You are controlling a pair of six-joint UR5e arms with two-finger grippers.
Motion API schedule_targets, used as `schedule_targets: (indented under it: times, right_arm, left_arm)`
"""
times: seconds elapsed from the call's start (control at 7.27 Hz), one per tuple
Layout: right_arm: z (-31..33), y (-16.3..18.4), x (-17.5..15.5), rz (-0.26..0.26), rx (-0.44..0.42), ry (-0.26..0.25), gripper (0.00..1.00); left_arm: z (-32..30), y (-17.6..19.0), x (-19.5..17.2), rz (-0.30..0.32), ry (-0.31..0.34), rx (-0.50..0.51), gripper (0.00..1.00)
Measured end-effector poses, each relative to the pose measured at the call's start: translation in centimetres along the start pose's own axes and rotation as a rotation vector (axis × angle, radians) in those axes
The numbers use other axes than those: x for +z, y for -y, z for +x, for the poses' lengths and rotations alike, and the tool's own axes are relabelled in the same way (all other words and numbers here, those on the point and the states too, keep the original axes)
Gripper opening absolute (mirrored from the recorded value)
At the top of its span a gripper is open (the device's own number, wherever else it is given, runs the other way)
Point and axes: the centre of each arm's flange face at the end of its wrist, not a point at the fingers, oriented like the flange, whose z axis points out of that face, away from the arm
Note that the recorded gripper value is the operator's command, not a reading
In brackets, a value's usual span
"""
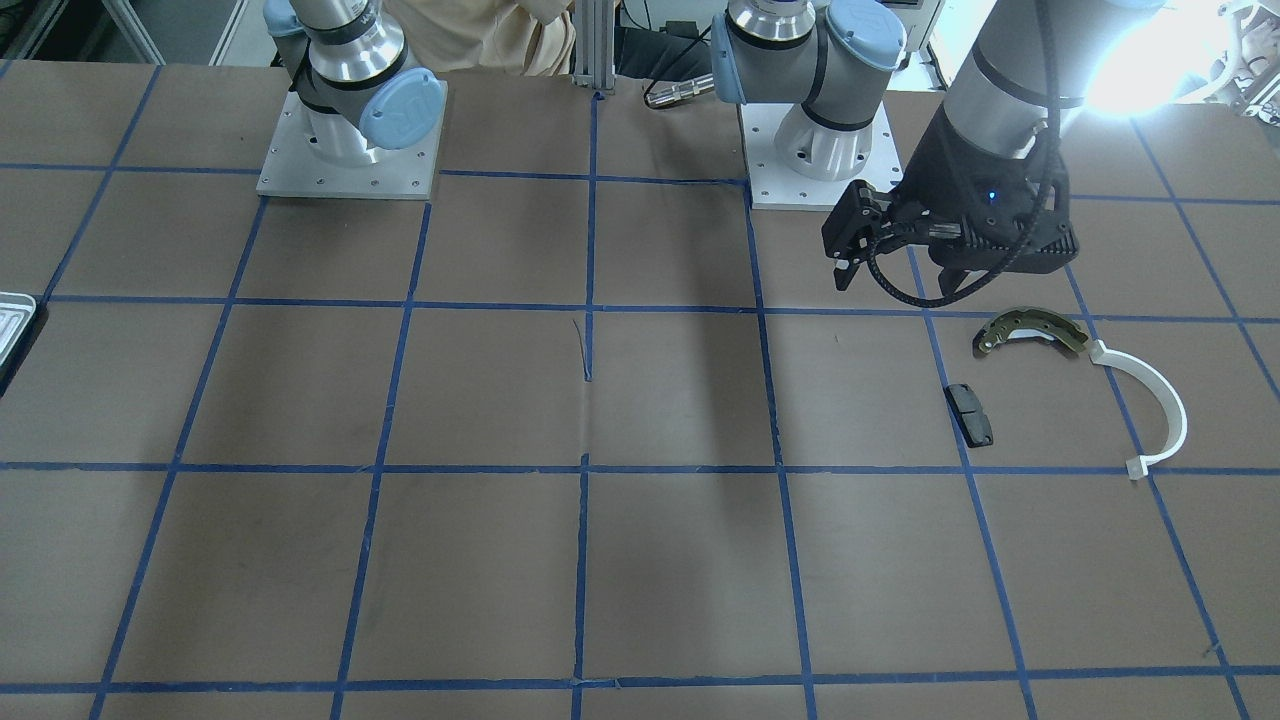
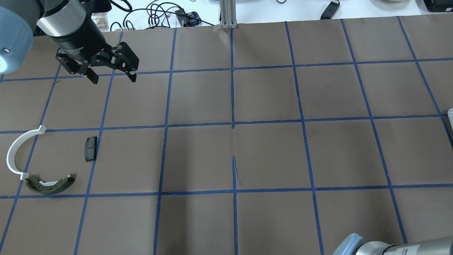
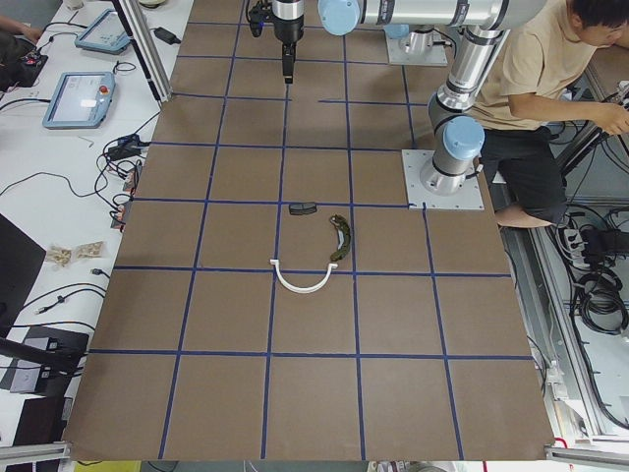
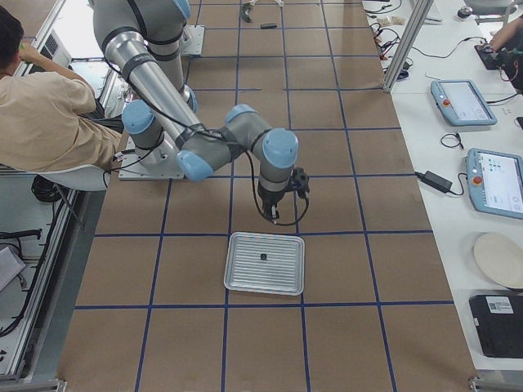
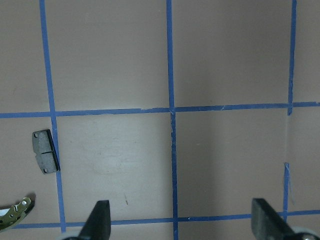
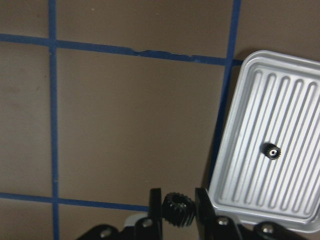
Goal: Place bearing gear from tray to pile
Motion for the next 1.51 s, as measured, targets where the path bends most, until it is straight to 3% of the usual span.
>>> schedule_targets:
  times: [0.28,0.55,0.83,1.1,1.24,1.38,1.51]
  right_arm:
    - [-14.6,4.6,-1.9,-0.018,0.107,0.005,0.11]
    - [-29.0,7.5,-1.2,-0.015,0.226,0.011,0.11]
    - [-40.7,10.4,2.2,0.037,0.372,0.058,0.11]
    - [-51.6,12.4,7.8,0.089,0.453,0.119,0.12]
    - [-55.4,12.5,10.2,0.094,0.45,0.158,0.37]
    - [-57.4,12.3,11.9,0.087,0.443,0.178,0.95]
    - [-58.3,12.1,12.9,0.079,0.441,0.183,1.0]
  left_arm:
    - [0.0,0.0,0.0,0.0,0.0,0.0,1.0]
    - [0.0,0.0,0.0,0.0,0.0,0.0,1.0]
    - [0.0,0.0,0.0,0.0,0.0,0.0,1.0]
    - [0.0,0.0,0.0,0.0,0.0,0.0,1.0]
    - [0.0,0.0,0.0,0.0,0.0,0.0,1.0]
    - [0.0,0.0,0.0,0.0,0.0,0.0,1.0]
    - [0.0,0.0,0.0,0.0,0.0,0.0,1.0]
